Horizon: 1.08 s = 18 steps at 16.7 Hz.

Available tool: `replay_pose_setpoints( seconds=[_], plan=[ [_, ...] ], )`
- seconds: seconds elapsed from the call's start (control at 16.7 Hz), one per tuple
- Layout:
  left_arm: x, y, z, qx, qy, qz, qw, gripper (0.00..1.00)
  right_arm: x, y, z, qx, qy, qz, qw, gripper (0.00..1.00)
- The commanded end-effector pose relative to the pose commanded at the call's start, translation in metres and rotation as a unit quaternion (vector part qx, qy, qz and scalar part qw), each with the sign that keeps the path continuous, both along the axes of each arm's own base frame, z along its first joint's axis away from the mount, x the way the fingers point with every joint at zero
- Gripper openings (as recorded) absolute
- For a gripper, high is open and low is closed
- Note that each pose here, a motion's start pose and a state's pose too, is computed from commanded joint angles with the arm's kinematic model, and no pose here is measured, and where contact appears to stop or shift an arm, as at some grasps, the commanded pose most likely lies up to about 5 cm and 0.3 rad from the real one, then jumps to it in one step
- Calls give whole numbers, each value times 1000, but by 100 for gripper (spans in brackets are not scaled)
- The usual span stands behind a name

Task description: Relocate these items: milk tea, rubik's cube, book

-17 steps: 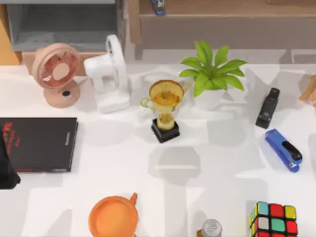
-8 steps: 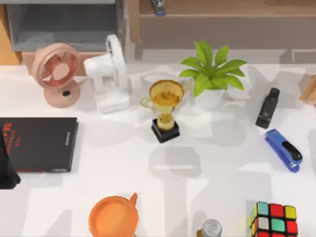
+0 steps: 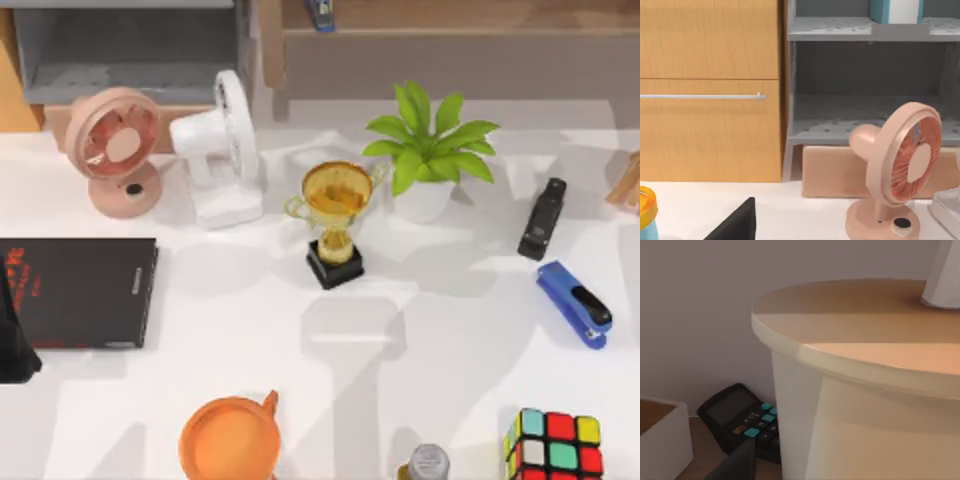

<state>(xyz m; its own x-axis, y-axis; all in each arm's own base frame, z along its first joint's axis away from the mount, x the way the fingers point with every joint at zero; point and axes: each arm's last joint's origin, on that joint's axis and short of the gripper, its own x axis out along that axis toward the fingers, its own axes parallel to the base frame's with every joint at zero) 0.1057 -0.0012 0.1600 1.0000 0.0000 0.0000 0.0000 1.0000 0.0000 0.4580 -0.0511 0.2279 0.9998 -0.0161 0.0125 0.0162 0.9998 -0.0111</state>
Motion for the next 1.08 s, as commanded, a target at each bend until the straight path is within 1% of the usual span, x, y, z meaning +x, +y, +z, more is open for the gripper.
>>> replay_pose_setpoints(
  seconds=[0.12,0.36,1.08],
  plan=[
    [0,0,0,0,0,0,1000,100,8,0,-1,0,2,0,1000,100],
    [0,0,0,0,0,0,1000,100,9,0,-2,0,2,0,1000,100],
    [0,0,0,0,0,0,1000,100,9,0,-2,0,2,0,1000,10]
  ],
)
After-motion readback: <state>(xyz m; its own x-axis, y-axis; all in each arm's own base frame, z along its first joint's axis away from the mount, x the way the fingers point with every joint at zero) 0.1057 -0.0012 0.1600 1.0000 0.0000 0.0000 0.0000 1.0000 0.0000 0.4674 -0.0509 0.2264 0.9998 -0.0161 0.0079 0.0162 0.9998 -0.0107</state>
